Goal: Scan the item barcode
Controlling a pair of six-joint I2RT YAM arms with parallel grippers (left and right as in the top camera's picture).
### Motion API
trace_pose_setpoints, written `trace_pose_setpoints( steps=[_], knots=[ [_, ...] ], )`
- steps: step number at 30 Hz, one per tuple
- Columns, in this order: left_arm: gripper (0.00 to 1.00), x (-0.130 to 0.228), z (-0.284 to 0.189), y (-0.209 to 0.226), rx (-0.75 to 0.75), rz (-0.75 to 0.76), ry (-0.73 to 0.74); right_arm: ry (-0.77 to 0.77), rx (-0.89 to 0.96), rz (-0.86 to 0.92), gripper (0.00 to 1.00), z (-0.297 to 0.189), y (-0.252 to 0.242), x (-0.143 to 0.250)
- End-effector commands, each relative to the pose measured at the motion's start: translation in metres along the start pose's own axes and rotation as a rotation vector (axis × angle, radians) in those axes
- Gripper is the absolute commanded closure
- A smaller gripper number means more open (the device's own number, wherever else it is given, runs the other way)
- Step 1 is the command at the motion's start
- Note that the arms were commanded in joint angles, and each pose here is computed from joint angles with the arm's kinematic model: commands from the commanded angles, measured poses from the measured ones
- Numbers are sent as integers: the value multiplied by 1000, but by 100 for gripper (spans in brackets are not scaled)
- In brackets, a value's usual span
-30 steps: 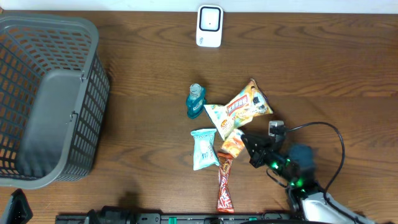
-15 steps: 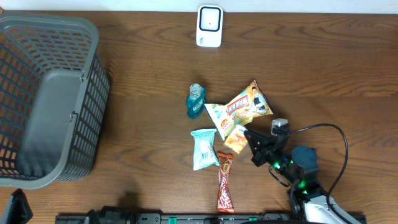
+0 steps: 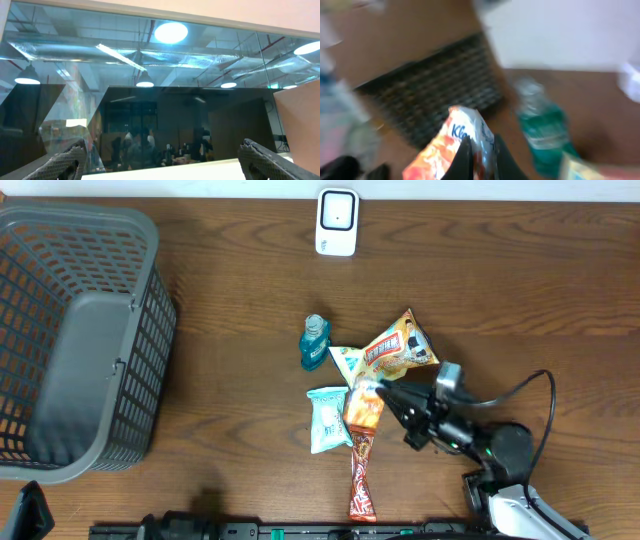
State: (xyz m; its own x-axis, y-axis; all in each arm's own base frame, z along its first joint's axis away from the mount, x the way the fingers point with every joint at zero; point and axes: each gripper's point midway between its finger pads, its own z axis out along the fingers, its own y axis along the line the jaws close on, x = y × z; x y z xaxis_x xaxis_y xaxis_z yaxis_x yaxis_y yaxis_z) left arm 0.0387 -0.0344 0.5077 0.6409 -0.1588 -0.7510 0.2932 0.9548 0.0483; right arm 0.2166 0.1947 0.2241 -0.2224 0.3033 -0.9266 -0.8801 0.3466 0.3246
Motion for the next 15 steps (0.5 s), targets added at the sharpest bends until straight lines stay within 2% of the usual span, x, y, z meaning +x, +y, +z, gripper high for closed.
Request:
trace_pose_setpoints(
  steps=[1, 4, 15],
  knots=[
    [4, -8, -3, -2, 3, 20, -21, 39, -245, 20, 99, -4, 49, -8],
    [4, -8, -3, -2, 3, 20, -21, 26, -314, 0, 99, -8, 66, -18],
    [4, -8, -3, -2, 3, 20, -21, 48, -362, -37, 99, -13, 78, -17]
  ],
)
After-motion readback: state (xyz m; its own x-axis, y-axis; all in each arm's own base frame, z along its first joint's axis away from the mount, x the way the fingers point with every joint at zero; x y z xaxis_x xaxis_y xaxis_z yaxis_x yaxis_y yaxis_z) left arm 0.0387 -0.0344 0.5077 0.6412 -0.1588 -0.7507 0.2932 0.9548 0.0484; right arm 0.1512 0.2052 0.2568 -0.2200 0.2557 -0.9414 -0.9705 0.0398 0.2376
